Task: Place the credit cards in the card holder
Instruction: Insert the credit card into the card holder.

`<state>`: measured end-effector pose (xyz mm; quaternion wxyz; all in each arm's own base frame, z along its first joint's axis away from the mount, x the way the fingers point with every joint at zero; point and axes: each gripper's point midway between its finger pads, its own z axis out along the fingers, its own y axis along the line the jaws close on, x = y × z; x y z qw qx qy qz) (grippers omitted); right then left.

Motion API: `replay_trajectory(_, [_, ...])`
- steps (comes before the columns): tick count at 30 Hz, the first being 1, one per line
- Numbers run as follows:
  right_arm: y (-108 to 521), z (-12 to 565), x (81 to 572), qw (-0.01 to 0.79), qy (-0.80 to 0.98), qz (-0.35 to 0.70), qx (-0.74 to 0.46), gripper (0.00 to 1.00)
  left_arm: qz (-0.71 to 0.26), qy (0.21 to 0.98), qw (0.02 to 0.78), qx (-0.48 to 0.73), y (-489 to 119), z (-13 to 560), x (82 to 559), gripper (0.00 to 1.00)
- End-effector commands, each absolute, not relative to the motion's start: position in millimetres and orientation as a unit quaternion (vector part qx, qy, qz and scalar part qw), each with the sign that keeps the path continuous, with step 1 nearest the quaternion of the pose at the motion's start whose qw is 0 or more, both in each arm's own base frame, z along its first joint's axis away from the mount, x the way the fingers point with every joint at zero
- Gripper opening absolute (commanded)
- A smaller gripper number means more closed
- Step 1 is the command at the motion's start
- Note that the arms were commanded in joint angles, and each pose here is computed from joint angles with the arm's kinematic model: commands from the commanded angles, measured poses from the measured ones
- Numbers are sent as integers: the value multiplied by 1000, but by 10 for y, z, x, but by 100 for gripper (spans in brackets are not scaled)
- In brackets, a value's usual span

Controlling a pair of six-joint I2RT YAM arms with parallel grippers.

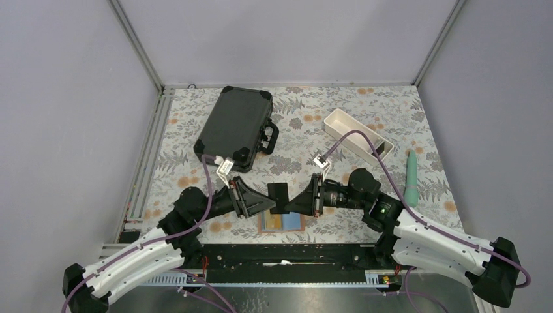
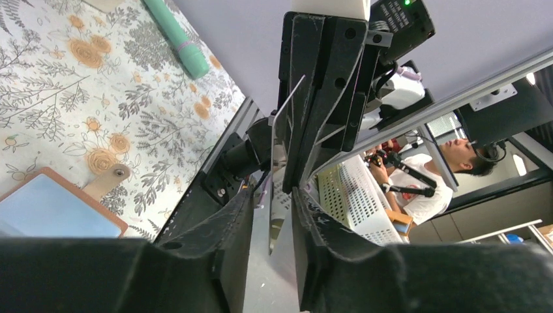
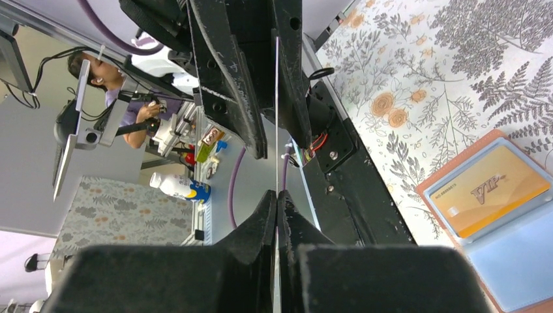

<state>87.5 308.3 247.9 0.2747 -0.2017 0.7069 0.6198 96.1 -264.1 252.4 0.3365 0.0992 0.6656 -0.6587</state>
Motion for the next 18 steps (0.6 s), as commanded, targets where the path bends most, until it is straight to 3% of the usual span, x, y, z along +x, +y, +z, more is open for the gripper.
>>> replay_trajectory(1, [3125, 2615, 782, 271, 681, 640, -231, 0, -684, 633, 337, 130, -2678, 2820, 866, 23])
replay_trajectory(3, [3130, 2613, 758, 265, 679, 643, -235, 0, -686, 630, 343, 122, -2669, 2825, 895, 19])
replay_trajectory(7, [3115, 2560, 778, 264, 690, 634, -228, 0, -691, 628, 343, 106, -2658, 2796, 918, 0])
replay_trajectory(8, [3102, 2525, 812, 269, 699, 625, -221, 4, -690, 629, 343, 103, -2656, 2781, 925, 0])
replay_trajectory(9, [3079, 2480, 872, 276, 714, 609, -208, 16, -687, 633, 343, 98, -2651, 2745, 941, 0])
replay_trajectory(11, [2985, 2308, 1052, 297, 757, 556, -173, 51, -662, 665, 337, 78, -2638, 2543, 1009, 0])
replay_trajectory(12, [2906, 2172, 1136, 304, 783, 520, -156, 60, -647, 681, 336, 68, -2623, 2443, 1048, 0])
replay_trajectory(14, [2723, 1887, 1246, 310, 827, 450, -134, 69, -613, 718, 327, 49, -2587, 2189, 1109, 0])
replay_trajectory(18, [2359, 1349, 1393, 300, 894, 320, -85, 71, -550, 784, 288, 8, -2527, 1686, 1186, 0])
